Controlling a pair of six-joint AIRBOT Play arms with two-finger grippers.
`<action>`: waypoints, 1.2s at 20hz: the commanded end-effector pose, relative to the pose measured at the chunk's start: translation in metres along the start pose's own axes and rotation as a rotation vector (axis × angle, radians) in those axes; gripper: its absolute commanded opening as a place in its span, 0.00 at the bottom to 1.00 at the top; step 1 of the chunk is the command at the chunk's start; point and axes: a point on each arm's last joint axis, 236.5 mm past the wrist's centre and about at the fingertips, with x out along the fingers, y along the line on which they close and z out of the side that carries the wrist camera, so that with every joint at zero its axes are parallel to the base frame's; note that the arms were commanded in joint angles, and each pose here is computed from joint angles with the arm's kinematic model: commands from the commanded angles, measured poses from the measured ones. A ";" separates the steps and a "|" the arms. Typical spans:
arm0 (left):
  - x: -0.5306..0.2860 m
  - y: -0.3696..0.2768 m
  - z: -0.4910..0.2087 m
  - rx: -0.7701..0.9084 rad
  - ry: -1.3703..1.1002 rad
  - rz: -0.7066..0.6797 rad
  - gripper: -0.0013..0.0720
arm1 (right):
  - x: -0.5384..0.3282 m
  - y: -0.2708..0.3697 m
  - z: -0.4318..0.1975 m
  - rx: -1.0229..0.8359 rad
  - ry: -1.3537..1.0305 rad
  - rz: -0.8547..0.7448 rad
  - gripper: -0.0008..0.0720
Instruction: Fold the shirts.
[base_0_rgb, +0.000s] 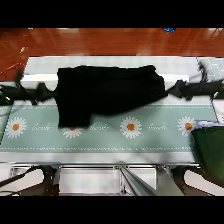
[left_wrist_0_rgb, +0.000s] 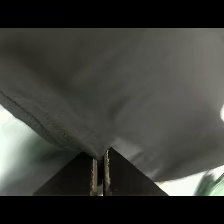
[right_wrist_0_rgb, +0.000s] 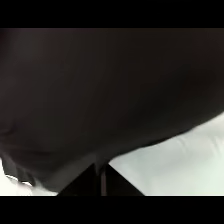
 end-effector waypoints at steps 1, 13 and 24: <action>-0.099 -0.140 0.055 0.237 -0.329 -0.196 0.05 | -0.102 0.127 0.058 -0.287 -0.243 0.082 0.04; -0.420 -0.337 -0.076 0.942 -1.266 0.158 0.05 | -0.388 0.288 -0.043 -0.764 -1.013 -0.217 0.04; -0.335 -0.213 -0.063 0.697 -0.911 0.333 0.05 | -0.339 0.203 -0.071 -0.584 -0.764 -0.377 0.04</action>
